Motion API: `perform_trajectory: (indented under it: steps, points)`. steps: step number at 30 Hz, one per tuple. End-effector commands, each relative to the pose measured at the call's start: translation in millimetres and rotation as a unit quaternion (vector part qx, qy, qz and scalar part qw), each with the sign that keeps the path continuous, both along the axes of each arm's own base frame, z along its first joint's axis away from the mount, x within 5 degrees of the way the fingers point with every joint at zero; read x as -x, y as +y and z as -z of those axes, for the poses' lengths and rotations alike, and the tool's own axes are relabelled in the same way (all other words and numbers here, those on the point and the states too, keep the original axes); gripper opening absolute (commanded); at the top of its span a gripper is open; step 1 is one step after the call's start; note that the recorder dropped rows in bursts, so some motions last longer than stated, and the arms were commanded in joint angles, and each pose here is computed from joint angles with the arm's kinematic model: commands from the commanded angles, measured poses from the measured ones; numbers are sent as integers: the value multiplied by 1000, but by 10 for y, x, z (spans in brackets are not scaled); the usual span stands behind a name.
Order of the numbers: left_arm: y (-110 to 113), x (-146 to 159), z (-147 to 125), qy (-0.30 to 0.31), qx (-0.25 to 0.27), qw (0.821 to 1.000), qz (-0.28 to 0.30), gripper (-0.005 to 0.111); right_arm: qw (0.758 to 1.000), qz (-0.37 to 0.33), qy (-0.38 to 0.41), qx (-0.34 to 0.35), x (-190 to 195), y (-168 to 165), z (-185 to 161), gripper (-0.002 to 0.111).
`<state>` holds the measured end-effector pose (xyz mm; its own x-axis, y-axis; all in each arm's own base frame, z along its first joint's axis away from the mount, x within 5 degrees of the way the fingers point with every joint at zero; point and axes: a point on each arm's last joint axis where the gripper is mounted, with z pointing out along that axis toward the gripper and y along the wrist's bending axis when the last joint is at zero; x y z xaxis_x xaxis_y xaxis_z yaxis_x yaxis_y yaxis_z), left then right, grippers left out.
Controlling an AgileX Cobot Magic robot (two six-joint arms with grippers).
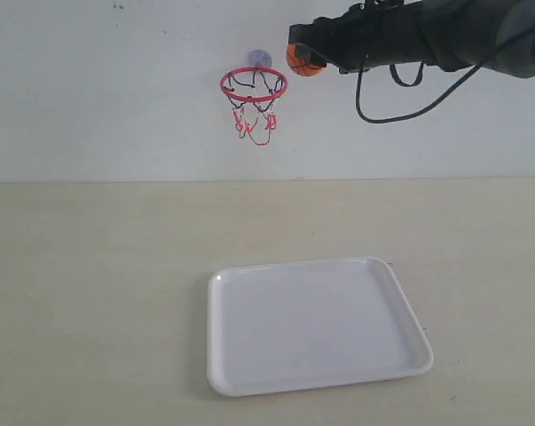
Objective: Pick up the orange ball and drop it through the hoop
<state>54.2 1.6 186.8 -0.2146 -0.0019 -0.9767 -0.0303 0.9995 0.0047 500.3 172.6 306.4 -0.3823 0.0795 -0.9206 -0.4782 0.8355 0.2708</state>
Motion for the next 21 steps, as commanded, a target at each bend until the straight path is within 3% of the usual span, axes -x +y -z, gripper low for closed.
perform_trajectory:
  steps: [1, 6, 9, 16, 21]
  points:
    - [-1, -2, 7, -2, 8, 1000, -2, 4, 998, -60, -10, -21, -108, -73, 62, 0]
    - [-1, -2, 7, -2, 8, 1000, -2, 4, 984, -131, -62, -100, -211, -177, 209, 0]
    - [-1, -2, 7, -2, 8, 1000, -2, 4, 980, -137, -65, -130, -250, -216, 285, 0]
    - [-1, -2, 7, -2, 8, 1000, -2, 4, 984, -126, -75, -103, -291, -157, 411, 0]
    - [-1, -2, 7, -2, 8, 1000, -2, 4, 983, -119, -99, -96, -294, -53, 273, 0]
